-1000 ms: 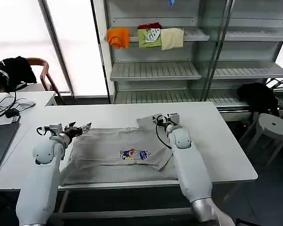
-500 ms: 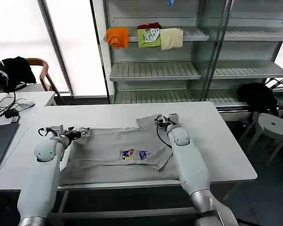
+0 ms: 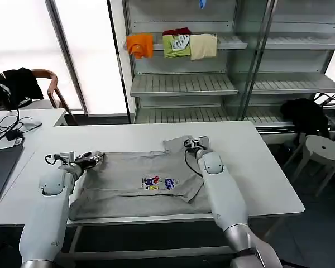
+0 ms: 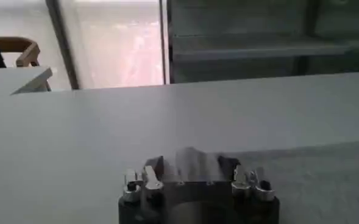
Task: Fold and organize the clothes.
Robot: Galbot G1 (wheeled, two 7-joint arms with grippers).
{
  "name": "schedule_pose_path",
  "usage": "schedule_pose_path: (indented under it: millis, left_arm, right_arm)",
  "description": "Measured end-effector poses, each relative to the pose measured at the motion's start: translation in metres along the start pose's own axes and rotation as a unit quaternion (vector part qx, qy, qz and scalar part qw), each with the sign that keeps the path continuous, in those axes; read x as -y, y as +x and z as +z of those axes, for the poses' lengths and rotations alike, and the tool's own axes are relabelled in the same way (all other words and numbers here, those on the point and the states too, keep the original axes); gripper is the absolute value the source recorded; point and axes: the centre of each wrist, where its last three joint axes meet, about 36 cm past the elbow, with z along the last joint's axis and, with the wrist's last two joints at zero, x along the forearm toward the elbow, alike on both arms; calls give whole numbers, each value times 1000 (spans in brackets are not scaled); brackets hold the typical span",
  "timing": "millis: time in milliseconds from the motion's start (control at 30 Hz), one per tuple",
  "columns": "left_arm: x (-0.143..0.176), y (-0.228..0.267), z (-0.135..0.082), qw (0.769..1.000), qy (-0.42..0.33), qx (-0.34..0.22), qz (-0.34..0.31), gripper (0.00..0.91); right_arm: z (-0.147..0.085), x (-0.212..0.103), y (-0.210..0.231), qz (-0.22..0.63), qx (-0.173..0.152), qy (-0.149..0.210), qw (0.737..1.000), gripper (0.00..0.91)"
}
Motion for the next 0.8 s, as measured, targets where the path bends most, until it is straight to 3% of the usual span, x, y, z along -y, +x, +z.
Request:
schedule_pose_path:
  millis: [300,800]
  left_arm:
    - [1,2,2,1000,5,3,11,10]
    - [-3,25,-7,997,39,57,26,10]
  right_arm:
    - [1,-2,8,-5,20,-9,1000,0]
    - [-20,-22,53,-16,100,-36,994,0]
